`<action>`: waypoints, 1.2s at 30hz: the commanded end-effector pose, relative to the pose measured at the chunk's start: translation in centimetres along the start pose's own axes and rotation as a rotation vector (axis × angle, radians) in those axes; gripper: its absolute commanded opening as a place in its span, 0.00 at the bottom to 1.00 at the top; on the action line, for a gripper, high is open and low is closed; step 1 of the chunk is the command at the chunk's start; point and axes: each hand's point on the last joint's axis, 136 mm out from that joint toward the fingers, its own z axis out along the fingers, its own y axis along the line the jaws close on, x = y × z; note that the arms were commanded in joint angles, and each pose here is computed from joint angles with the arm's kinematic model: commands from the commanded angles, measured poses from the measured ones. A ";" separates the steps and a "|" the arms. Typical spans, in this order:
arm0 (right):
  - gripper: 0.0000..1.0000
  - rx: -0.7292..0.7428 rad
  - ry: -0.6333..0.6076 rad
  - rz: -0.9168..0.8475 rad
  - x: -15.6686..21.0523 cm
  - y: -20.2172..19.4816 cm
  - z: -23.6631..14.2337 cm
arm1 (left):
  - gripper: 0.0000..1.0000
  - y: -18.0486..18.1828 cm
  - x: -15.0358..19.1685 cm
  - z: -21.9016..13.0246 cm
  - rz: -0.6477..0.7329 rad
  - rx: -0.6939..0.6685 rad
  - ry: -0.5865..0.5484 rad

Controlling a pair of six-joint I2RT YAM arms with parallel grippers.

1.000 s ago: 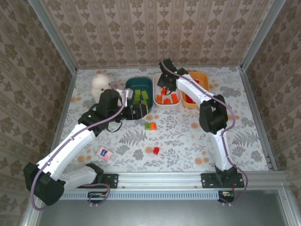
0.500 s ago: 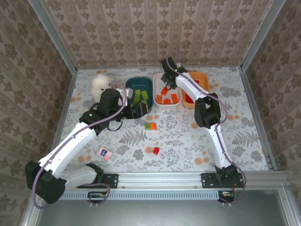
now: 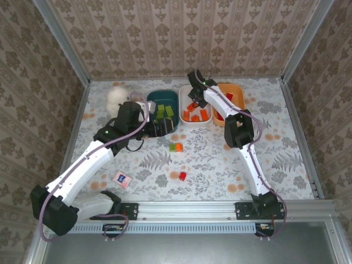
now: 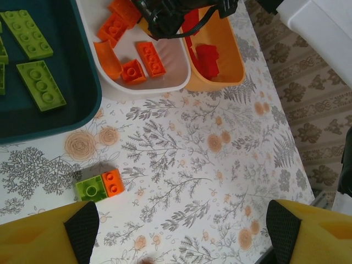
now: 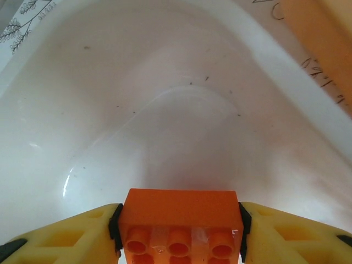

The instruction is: Sort the legos into containers by color

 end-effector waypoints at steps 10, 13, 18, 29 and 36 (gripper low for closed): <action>0.78 -0.153 -0.047 -0.098 -2.8 4.1 -8.6 | 0.84 4.7 1.3 0.0 -0.186 -0.222 0.048; 0.76 -0.212 -0.081 -0.162 -3.2 5.3 -12.6 | 0.81 6.3 2.5 0.7 -0.304 -0.290 0.078; 0.75 -0.357 -0.131 -0.317 -1.7 5.7 -20.4 | 0.77 8.6 5.5 2.8 -0.553 -0.422 0.148; 0.74 -0.724 0.038 -0.712 10.6 -4.1 -31.0 | 0.72 8.8 9.6 8.6 -1.138 -0.671 0.051; 0.76 -0.822 0.120 -0.812 14.9 -11.9 -34.0 | 0.70 8.9 8.0 11.4 -1.300 -0.705 -0.078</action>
